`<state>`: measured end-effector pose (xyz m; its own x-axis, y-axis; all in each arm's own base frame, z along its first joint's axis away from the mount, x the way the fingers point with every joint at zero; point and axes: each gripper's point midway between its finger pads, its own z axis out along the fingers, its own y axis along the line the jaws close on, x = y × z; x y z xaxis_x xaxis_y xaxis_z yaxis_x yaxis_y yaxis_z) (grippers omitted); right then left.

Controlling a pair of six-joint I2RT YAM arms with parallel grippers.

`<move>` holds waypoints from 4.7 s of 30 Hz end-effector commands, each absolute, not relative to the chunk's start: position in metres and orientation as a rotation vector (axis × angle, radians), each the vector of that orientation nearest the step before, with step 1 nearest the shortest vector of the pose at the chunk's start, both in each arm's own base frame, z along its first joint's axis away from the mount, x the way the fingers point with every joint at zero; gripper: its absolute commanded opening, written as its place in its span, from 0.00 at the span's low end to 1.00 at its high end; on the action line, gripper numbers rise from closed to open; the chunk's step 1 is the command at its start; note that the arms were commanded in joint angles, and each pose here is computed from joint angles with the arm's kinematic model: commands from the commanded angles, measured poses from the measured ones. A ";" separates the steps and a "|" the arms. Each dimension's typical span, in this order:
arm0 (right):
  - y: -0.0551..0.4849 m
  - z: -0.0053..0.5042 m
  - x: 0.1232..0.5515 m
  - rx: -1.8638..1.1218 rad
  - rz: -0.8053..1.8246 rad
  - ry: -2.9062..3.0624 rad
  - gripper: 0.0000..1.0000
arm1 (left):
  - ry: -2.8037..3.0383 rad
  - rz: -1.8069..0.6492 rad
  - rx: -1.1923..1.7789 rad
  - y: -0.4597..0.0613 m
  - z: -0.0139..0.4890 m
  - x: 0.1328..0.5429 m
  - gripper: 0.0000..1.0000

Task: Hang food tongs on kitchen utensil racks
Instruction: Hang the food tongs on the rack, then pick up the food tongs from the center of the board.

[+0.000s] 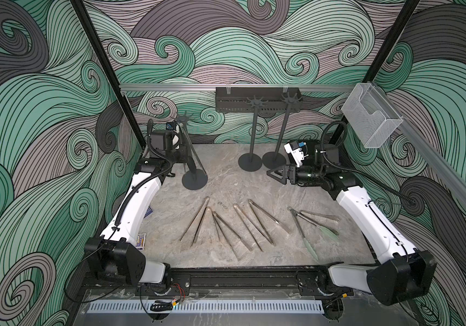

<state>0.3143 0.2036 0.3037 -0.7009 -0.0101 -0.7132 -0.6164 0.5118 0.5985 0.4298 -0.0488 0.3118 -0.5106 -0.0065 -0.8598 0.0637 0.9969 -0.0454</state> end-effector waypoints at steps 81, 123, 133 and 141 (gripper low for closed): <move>0.055 0.016 0.237 0.479 0.068 3.040 0.52 | 2.101 -0.720 0.181 -0.117 0.337 0.290 0.62; 0.093 0.103 0.279 -0.002 0.240 2.899 0.00 | 2.015 -0.817 0.358 -0.136 0.359 0.272 0.62; 0.222 0.346 0.246 -0.633 1.346 2.077 0.00 | 1.691 -1.125 0.674 -0.179 0.415 0.237 0.58; 0.273 0.465 0.194 -0.951 1.695 1.603 0.00 | 1.557 -1.165 0.920 -0.219 0.424 0.222 0.56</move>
